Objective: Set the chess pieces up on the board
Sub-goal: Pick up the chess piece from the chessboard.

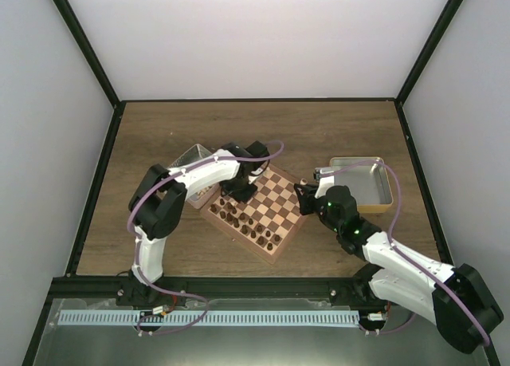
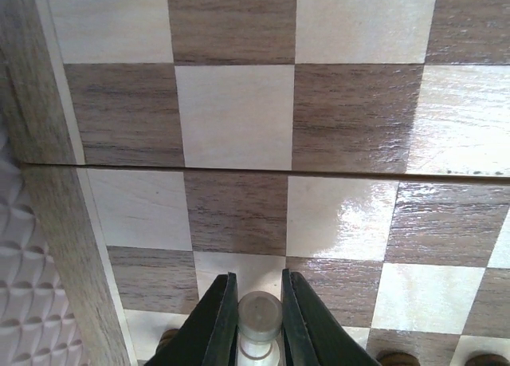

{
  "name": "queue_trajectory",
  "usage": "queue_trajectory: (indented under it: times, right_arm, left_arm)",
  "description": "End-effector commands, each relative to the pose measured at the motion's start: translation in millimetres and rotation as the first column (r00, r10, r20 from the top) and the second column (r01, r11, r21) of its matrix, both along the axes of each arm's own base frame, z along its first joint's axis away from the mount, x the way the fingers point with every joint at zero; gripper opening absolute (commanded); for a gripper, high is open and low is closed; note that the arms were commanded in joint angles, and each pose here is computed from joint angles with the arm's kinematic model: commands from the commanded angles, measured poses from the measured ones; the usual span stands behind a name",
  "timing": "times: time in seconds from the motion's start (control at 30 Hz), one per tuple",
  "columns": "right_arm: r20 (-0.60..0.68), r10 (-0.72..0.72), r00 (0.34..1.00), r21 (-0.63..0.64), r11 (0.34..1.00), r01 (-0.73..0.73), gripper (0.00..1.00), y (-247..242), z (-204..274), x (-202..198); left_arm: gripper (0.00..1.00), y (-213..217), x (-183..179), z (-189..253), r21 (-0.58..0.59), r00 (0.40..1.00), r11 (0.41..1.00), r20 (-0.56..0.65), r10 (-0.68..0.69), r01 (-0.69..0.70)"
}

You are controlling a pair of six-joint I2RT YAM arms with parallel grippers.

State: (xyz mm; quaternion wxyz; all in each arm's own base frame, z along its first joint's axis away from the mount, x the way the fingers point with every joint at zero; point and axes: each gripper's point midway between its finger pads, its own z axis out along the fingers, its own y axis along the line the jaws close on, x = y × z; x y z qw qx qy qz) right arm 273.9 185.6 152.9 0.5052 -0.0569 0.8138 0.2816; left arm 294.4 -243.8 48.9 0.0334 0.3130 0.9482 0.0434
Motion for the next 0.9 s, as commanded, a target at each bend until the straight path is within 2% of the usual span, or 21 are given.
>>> queue_trajectory:
  times: [0.0, 0.2, 0.43, 0.63, 0.87]
  right_arm:
    - [0.012, 0.002, 1.000, 0.021, 1.000, -0.002, 0.11, 2, 6, 1]
    - [0.011, 0.004, 1.000, 0.023, 1.000, -0.004, 0.11, 3, 6, 1]
    - [0.007, 0.014, 1.000, 0.028, 1.000, -0.014, 0.11, 5, 6, 1]
    - [0.001, 0.025, 1.000, 0.036, 0.999, -0.025, 0.11, 8, 7, 1]
    - [-0.005, 0.030, 1.000, 0.041, 0.999, -0.030, 0.11, 9, 7, 0]
  left_arm:
    - [0.10, -2, 5, 12, -0.034, 0.999, 0.999, 0.053, -0.001, 0.003]
    - [0.06, 1, 5, 15, -0.072, 0.995, 0.997, 0.094, 0.041, -0.035]
    - [0.05, 6, 6, 19, -0.176, 0.975, 0.977, 0.159, 0.152, -0.124]
    - [0.05, -1, 10, 22, -0.269, 0.960, 0.953, 0.197, 0.200, -0.143]
    - [0.05, 0, 8, 12, -0.279, 0.957, 0.947, 0.191, 0.220, -0.162]
